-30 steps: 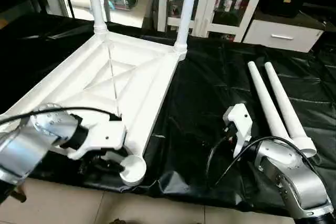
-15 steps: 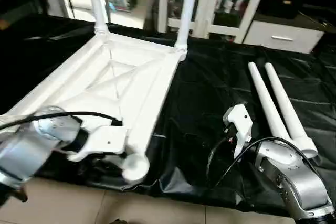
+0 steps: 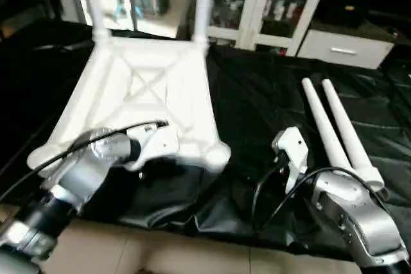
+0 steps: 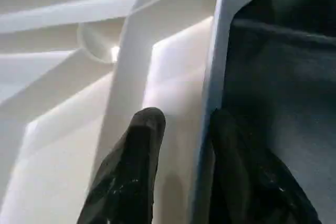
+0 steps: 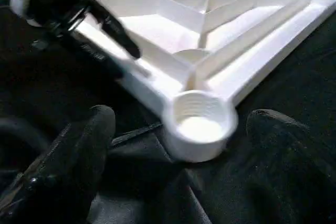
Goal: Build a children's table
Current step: Rotate table base
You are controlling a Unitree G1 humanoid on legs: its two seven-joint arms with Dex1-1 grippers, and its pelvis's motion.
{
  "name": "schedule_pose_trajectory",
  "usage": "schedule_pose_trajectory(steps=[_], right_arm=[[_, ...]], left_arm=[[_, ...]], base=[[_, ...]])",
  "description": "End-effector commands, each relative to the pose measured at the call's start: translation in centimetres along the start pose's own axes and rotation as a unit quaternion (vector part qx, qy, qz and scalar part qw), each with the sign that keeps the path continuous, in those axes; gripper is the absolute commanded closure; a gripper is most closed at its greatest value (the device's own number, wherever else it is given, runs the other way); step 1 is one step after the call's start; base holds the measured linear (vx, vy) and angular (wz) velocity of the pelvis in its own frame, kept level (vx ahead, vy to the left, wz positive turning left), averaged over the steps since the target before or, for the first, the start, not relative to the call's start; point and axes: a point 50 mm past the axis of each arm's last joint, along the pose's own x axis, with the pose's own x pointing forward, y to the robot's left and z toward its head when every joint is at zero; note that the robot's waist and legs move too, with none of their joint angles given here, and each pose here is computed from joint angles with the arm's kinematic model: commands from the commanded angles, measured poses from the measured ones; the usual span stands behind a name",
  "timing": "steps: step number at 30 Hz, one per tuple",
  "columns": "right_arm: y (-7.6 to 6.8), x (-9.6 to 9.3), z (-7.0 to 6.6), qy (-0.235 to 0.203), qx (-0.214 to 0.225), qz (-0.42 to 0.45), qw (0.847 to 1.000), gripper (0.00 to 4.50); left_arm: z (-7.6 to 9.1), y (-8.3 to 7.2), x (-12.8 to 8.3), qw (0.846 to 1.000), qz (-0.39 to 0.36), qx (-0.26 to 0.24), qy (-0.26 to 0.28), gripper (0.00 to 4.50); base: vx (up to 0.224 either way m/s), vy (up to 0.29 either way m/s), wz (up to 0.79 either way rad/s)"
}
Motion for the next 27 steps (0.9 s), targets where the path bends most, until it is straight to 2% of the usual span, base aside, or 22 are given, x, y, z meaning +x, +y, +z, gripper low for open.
schedule_pose_trajectory(steps=[1, 5, 12, 19, 23, 27], right_arm=[[-0.5, -0.3, 0.4, -0.003, -0.008, -0.010, 1.000, 0.17], [-0.6, -0.4, 0.3, -0.002, -0.009, -0.012, 1.000, 0.17], [-1.0, -0.6, 0.5, -0.007, -0.007, -0.024, 1.000, 0.17], [-1.4, -0.9, 0.4, -0.006, -0.002, -0.036, 0.999, 0.17], [-2.7, -1.2, 0.4, -0.008, 0.017, -0.097, 0.995, 0.17], [-3.5, -1.7, 1.0, -0.034, 0.046, -0.125, 0.990, 0.17]], left_arm=[[1.3, 0.7, -0.2, 0.999, 0.014, 0.011, -0.033, 2.71], [1.5, -0.3, -0.1, 0.998, -0.031, 0.019, -0.049, 2.71], [2.1, -0.3, 0.7, 0.997, -0.027, 0.023, -0.075, 2.71], [2.9, -0.4, 2.1, 0.994, -0.032, -0.011, -0.108, 2.71], [2.7, -0.5, 2.9, 0.994, -0.024, -0.019, -0.102, 2.71], [2.1, -0.2, 2.7, 0.996, -0.016, -0.011, -0.087, 2.71]], base=[[0.000, 0.000, 0.00], [0.028, 0.003, -0.01], [0.026, 0.004, 0.00], [0.000, 0.000, 0.00], [0.000, 0.000, 0.00], [0.000, 0.000, 0.00]])
